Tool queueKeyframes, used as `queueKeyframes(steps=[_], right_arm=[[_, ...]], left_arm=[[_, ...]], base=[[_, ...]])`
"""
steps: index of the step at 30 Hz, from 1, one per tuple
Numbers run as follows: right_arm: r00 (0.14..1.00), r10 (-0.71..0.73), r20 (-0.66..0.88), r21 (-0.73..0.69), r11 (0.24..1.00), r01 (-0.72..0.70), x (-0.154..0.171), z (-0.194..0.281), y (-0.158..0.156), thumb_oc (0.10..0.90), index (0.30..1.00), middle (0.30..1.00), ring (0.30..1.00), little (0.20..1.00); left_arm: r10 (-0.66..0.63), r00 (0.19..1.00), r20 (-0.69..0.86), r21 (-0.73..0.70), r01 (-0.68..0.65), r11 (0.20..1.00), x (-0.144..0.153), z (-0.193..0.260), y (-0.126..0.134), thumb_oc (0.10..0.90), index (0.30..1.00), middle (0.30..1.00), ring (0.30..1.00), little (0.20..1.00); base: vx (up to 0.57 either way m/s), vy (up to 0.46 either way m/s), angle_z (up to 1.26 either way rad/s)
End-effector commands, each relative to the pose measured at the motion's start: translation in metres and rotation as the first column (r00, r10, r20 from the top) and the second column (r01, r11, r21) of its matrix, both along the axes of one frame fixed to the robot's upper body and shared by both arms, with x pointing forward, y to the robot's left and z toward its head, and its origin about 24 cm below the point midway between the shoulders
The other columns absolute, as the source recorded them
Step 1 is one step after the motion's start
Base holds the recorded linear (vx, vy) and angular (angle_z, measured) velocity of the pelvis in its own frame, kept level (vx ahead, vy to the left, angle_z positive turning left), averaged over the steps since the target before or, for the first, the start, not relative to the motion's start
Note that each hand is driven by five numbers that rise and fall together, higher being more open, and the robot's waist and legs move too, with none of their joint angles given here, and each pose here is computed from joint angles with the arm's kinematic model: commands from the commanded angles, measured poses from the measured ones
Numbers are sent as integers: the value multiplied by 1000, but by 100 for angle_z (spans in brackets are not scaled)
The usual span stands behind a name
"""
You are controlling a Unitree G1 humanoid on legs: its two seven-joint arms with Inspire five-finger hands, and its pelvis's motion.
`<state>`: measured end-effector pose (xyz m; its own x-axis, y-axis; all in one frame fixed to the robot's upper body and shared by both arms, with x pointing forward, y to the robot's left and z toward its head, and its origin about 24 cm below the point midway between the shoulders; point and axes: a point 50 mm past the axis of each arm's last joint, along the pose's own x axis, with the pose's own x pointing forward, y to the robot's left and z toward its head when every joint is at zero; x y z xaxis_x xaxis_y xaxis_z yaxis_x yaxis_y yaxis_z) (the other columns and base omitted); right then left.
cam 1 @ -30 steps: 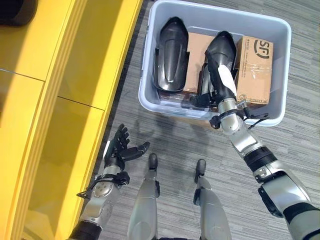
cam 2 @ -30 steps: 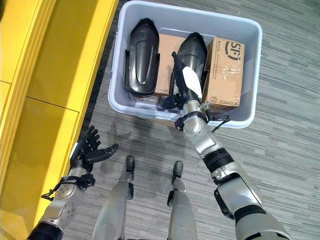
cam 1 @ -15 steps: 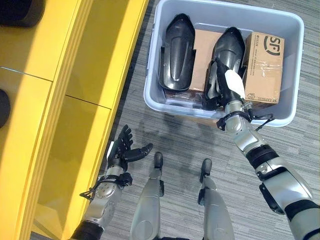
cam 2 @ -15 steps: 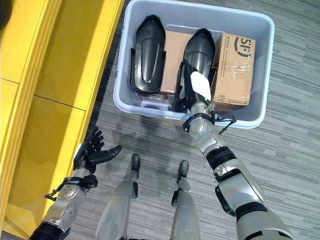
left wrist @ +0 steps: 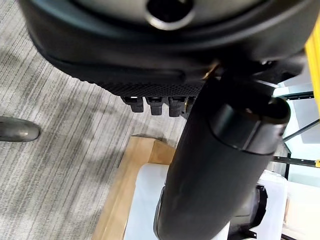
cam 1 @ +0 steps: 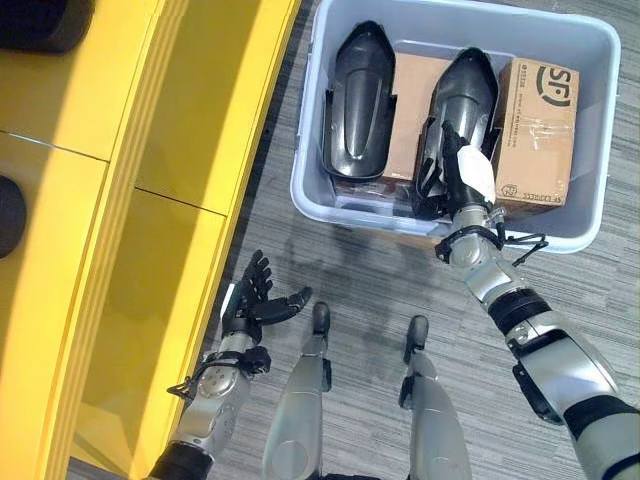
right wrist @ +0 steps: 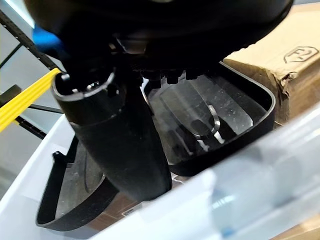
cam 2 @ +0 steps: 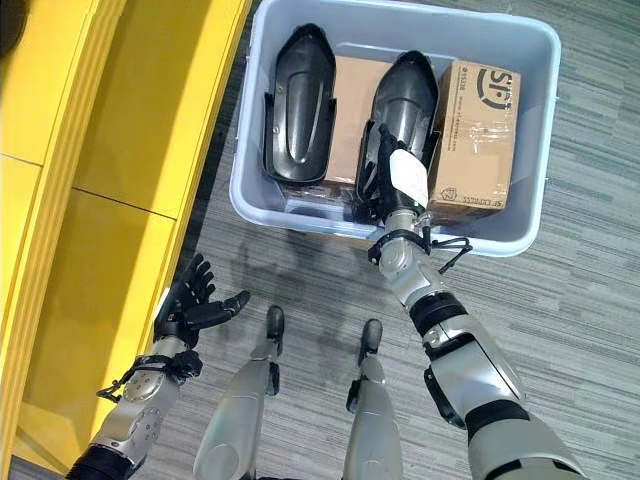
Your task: Move parts from the plastic box to the shelf.
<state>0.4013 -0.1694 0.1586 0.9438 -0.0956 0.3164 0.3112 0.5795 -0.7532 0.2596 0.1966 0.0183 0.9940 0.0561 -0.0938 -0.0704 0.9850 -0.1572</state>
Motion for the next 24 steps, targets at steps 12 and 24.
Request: queueKeyframes(steps=[12, 24], right_arm=[[996, -78, 35, -115, 990, 82, 8, 13, -19, 900, 1000, 1000, 1000, 1000], [982, -179, -59, -349, 925, 147, 4, 0, -56, 900, 1000, 1000, 1000, 1000]], left_arm=[[-41, 984, 175, 25, 37, 999, 2, 27, -5, 900, 1000, 1000, 1000, 1000], [-57, 983, 177, 29, 53, 998, 1, 27, -5, 900, 1000, 1000, 1000, 1000]], base=[[0, 0, 0], [7, 5, 6]])
